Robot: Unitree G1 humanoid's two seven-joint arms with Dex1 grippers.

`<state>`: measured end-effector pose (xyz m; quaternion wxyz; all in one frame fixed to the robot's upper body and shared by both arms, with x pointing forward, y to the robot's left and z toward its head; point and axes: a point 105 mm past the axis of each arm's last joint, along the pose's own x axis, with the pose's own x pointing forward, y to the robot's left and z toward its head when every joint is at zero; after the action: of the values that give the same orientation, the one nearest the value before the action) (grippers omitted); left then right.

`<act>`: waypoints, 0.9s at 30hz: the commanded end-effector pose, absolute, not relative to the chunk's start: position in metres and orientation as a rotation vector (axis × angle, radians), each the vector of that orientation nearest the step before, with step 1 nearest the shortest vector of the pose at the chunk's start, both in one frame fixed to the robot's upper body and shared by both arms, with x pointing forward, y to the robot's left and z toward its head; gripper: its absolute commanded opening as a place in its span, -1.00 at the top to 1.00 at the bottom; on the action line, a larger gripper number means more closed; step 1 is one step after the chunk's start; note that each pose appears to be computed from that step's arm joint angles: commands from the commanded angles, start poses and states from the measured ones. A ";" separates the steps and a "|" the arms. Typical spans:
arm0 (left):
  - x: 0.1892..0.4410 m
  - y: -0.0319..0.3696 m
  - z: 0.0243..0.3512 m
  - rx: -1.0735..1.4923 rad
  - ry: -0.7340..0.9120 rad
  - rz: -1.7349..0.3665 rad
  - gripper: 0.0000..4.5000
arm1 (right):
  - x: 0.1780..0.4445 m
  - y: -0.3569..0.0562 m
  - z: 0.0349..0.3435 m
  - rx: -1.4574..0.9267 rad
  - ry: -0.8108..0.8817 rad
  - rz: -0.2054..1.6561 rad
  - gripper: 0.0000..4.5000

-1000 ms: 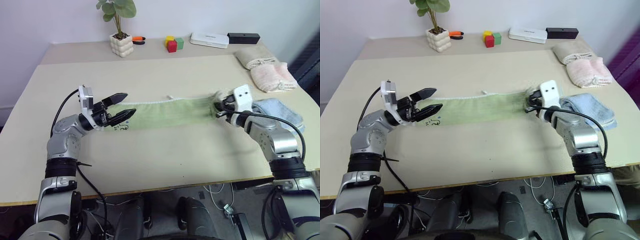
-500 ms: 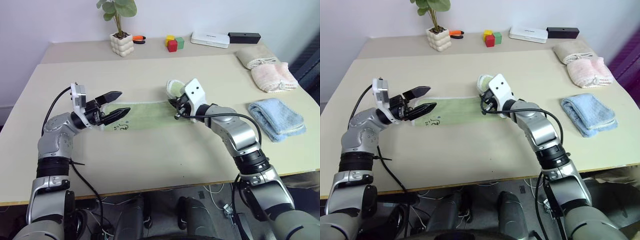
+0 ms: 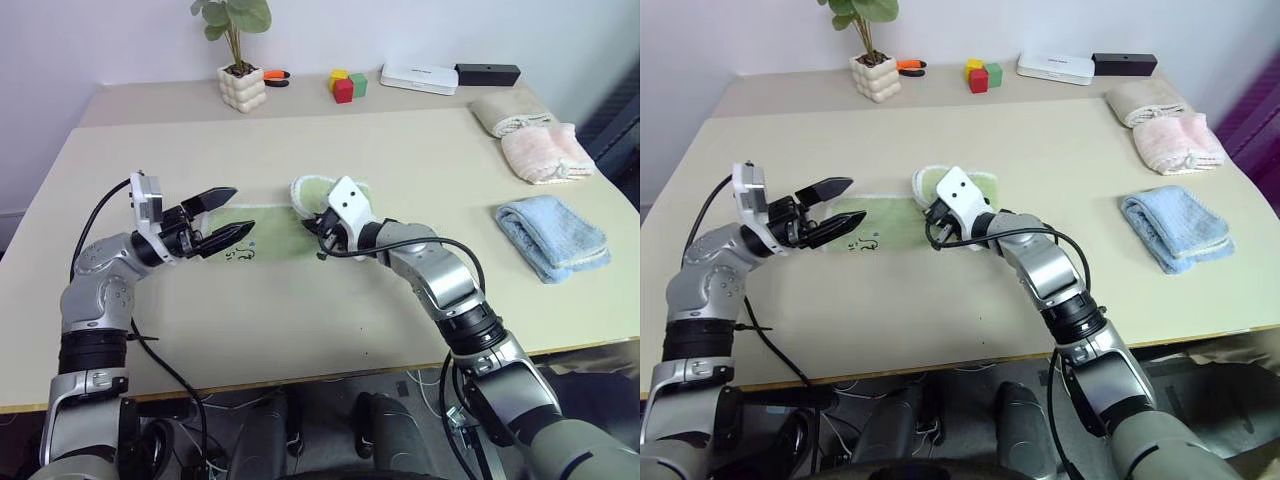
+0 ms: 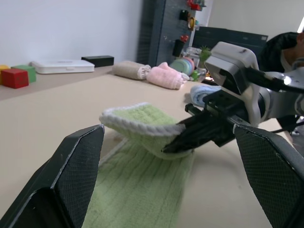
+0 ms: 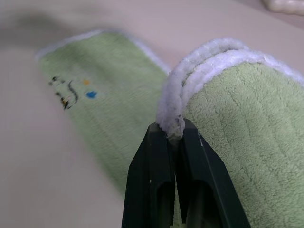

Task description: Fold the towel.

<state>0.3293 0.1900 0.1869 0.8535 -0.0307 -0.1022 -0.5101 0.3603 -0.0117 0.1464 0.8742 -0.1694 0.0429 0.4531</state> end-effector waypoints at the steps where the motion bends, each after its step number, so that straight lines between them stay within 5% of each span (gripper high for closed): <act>1: 0.324 0.195 0.199 -0.040 -0.260 -1.064 -1.00 | 0.355 -0.003 0.144 -0.386 0.065 0.990 0.99; 4: 0.324 0.196 0.199 -0.038 -0.259 -1.061 -1.00 | 0.352 0.001 0.142 -0.348 0.074 1.014 0.99; 7: 0.325 0.195 0.199 -0.036 -0.260 -1.059 -1.00 | 0.345 0.003 0.136 -0.374 0.093 1.066 0.61; 13: 0.327 0.194 0.199 -0.036 -0.263 -1.061 -1.00 | 0.344 -0.001 0.141 -0.358 0.072 1.072 -0.70; 15: 0.327 0.194 0.199 -0.036 -0.263 -1.062 -1.00 | 0.338 -0.005 0.150 -0.324 0.051 1.125 -0.95; 18: 0.328 0.194 0.199 -0.038 -0.263 -1.062 -1.00 | 0.332 -0.013 0.173 -0.198 0.001 1.180 -0.95; 23: 0.330 0.193 0.197 -0.042 -0.260 -1.065 -1.00 | 0.365 -0.049 0.213 -0.033 -0.090 1.005 -0.95; 27: 0.330 0.189 0.197 -0.057 -0.266 -1.076 -1.00 | 0.386 -0.067 0.211 -0.034 -0.094 0.895 -0.39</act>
<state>0.3309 0.1913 0.1856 0.8560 -0.0354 -0.1044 -0.5050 0.3812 -0.0636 0.2087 0.8954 -0.0117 -0.0333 0.4438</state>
